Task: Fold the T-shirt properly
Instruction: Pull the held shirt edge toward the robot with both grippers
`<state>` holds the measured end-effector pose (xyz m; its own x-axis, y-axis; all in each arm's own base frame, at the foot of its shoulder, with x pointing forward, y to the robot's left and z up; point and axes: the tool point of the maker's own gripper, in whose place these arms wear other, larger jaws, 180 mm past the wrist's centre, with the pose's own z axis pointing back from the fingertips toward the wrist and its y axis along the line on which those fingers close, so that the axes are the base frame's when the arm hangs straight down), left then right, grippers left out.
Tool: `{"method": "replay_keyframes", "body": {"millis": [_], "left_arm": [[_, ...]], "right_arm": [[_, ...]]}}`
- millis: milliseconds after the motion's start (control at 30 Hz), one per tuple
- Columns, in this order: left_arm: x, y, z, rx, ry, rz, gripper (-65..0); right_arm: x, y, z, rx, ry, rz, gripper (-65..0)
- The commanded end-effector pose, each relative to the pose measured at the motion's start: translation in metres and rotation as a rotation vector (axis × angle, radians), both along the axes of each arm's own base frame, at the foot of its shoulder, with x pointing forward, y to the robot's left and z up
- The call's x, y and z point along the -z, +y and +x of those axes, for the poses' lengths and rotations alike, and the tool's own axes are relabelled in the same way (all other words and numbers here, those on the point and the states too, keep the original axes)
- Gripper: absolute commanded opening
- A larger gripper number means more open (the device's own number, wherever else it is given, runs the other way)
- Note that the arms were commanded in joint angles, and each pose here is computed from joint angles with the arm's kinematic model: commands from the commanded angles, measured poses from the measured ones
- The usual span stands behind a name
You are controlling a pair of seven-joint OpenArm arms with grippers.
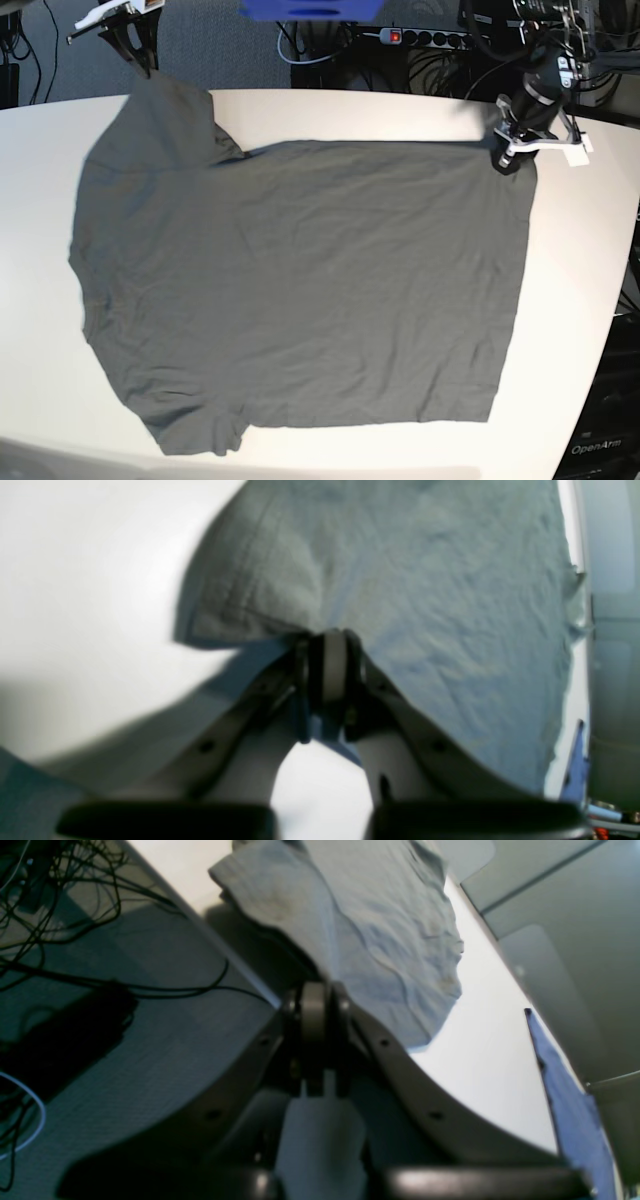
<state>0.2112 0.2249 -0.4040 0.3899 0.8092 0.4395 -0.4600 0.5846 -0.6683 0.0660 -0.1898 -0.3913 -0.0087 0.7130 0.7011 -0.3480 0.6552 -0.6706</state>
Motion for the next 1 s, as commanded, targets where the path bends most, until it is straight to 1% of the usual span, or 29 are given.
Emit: {"method": "replay_keyframes", "body": {"millis": [0,100,167,300,467,567,900,967], "left_arm": [[-0.016,0.002,0.009,0.007,-0.054,0.018,-62.5],[-0.025,0.000,0.009,0.018,-0.073,0.027,-62.5],[-0.030,-0.001,0.008,0.025,-0.081,0.037,-62.5],[-0.036,0.002,0.004,0.046,-0.080,0.067,-62.5],[-0.032,0.006,-0.006,0.062,-0.053,0.086,-62.5],[-0.033,0.019,-0.010,0.050,-0.045,0.111,-62.5],[-0.035,0.026,-0.016,0.067,-0.031,0.137,-62.5],[-0.041,0.024,-0.014,0.075,-0.044,0.148,-62.5]], "right_arm": [[-0.013,0.000,-0.002,-0.018,-0.032,-0.008,-64.4],[-0.022,0.003,-0.004,-0.031,-0.044,-0.018,-64.4],[-0.025,0.005,-0.003,-0.024,-0.054,-0.018,-64.4],[-0.027,-0.003,-0.004,0.006,-0.056,-0.036,-64.4],[-0.035,-0.006,-0.014,0.005,-0.084,-0.040,-64.4],[-0.039,-0.008,-0.018,0.013,-0.099,-0.042,-64.4],[-0.041,-0.012,-0.021,0.021,-0.097,-0.054,-64.4],[-0.043,-0.013,-0.020,0.020,-0.102,-0.057,-64.4]]}}
